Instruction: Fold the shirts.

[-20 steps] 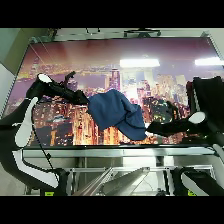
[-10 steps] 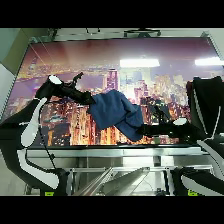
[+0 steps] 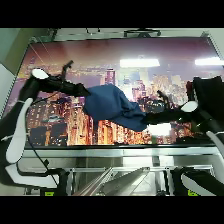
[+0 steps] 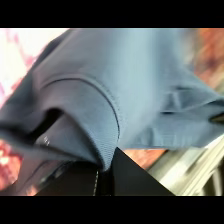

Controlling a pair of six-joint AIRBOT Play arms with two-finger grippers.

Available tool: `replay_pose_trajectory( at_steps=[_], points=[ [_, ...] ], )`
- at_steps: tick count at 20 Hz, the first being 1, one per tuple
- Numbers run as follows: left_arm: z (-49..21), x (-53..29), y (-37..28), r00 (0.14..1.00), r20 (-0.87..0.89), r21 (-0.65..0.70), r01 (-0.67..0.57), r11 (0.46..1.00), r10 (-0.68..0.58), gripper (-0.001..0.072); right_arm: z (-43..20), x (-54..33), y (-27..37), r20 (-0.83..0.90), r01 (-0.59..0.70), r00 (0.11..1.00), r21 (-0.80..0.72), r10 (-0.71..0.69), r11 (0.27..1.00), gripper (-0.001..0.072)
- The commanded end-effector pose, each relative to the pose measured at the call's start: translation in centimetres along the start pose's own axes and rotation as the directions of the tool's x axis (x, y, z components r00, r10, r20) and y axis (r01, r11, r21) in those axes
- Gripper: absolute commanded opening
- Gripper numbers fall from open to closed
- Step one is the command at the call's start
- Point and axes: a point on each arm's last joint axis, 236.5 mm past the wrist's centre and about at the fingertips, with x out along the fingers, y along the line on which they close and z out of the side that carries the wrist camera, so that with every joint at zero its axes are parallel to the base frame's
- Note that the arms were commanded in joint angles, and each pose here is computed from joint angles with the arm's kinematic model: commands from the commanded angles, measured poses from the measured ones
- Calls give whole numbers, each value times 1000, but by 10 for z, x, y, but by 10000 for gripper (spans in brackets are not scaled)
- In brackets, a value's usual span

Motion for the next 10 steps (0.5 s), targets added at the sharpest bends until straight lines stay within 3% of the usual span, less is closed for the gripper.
replay_pose_trajectory(
  at_steps=[1, 5, 8, 10],
  points=[
    [34, -95, -79, 953, 270, 127, 104, 986, -136, 21, 46, -124, -1, 180, 263, 952, -60, -249, 963, 24],
    [26, -178, -167, 863, 443, 308, 106, 945, -241, 22, 93, -257, 107, 564, 319, 814, -236, -137, 918, 24],
    [1, -206, -218, 832, 480, 423, 57, 904, -277, 21, 81, -308, 184, 675, 315, 738, -381, 28, 869, 24],
    [-13, -216, -238, 821, 495, 462, 28, 886, -284, 22, 71, -310, 191, 668, 306, 743, -389, 37, 869, 24]
  ],
)
